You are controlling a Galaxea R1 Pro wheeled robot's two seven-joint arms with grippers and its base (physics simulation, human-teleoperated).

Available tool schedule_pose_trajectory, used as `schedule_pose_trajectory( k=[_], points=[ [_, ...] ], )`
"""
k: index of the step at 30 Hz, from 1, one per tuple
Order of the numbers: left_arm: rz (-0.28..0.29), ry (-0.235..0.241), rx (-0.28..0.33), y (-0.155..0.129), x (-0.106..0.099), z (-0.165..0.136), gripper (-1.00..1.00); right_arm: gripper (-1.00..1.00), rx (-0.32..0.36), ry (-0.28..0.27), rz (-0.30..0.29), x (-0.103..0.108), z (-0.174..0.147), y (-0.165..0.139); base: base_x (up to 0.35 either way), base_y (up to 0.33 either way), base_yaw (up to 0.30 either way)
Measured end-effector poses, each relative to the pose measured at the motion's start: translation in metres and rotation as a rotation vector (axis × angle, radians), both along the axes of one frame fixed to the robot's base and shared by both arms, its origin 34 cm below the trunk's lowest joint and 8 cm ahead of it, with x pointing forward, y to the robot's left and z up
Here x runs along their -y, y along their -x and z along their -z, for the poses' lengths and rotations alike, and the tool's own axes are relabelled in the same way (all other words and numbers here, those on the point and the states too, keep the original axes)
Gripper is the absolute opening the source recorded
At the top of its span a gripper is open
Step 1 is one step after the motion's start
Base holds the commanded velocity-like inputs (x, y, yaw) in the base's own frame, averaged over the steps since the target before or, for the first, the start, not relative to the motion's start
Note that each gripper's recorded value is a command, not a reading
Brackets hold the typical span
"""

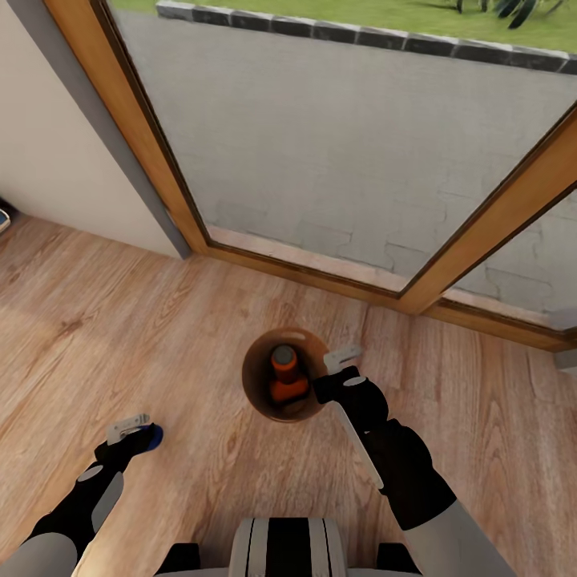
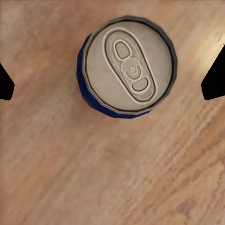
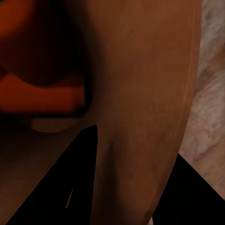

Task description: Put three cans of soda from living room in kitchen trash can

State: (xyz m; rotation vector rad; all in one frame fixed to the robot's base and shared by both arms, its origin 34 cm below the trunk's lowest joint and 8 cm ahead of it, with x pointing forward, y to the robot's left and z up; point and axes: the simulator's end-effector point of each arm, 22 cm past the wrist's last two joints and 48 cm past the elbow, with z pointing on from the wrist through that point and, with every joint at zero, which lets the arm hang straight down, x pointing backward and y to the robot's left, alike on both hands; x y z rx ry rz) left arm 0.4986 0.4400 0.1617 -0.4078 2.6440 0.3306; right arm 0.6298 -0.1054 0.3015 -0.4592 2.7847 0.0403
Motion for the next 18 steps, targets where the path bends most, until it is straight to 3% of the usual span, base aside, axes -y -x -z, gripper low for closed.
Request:
schedule_pose_trajectory(
  k=[18],
  points=[
    [0.000,0.001,0.001,0.0003,0.0001,0.0022,1.00,-1.00,0.017,-0.012,0.001,-0.0042,-0.0043,-0.0044,0.000,0.000,0.000]
  ],
)
